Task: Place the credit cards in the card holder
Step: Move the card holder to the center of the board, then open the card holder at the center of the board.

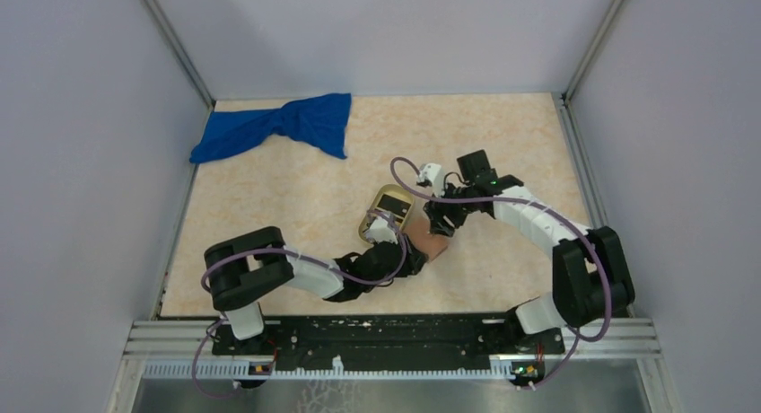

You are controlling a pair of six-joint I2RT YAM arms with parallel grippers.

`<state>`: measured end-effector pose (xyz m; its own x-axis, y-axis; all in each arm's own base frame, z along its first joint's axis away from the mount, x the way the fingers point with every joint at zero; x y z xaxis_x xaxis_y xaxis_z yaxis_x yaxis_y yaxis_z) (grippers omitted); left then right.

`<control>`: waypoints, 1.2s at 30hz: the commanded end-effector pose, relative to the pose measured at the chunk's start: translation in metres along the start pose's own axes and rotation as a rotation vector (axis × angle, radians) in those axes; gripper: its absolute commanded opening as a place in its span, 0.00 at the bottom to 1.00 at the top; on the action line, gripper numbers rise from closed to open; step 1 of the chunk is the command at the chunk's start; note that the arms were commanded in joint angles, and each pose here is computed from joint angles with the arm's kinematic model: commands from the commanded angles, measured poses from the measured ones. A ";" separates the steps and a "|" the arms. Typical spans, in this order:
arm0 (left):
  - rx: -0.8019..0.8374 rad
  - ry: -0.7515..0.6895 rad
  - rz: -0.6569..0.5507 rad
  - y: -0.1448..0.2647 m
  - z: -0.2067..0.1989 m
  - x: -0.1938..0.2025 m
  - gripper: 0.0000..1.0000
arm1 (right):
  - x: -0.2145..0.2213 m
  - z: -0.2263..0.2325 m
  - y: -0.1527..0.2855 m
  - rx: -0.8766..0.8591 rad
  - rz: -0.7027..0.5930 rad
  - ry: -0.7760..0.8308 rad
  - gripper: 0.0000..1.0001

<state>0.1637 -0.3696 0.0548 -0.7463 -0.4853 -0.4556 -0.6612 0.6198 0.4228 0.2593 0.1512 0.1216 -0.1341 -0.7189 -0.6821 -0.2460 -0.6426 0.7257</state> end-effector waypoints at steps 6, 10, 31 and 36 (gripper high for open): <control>-0.180 0.105 -0.043 -0.023 0.024 -0.006 0.46 | -0.005 -0.006 -0.034 0.039 0.097 0.030 0.52; -0.179 0.113 -0.030 -0.028 0.027 -0.006 0.39 | -0.010 0.002 -0.042 0.028 0.099 0.042 0.52; -0.175 0.111 -0.037 -0.037 0.033 -0.012 0.32 | 0.011 -0.003 -0.030 0.158 0.233 0.049 0.00; -0.189 0.107 -0.050 -0.039 0.038 -0.014 0.30 | 0.001 -0.007 -0.019 0.176 0.175 0.030 0.00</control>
<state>0.2023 -0.3822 0.0485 -0.7066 -0.6137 -0.3523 -0.7032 0.5530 0.4469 0.2647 0.1631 0.0847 -0.1758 -0.8505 -0.4957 -0.3156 -0.4283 0.8467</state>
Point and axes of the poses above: each gripper's point midway between its finger pads, its own y axis back along the fingers, its own z axis along the line the jaws close on, x = y × z, the point moved 4 cm from there along y, back along the fingers, and after that the axes turned 14 degrees about y, right-handed, at the moved point
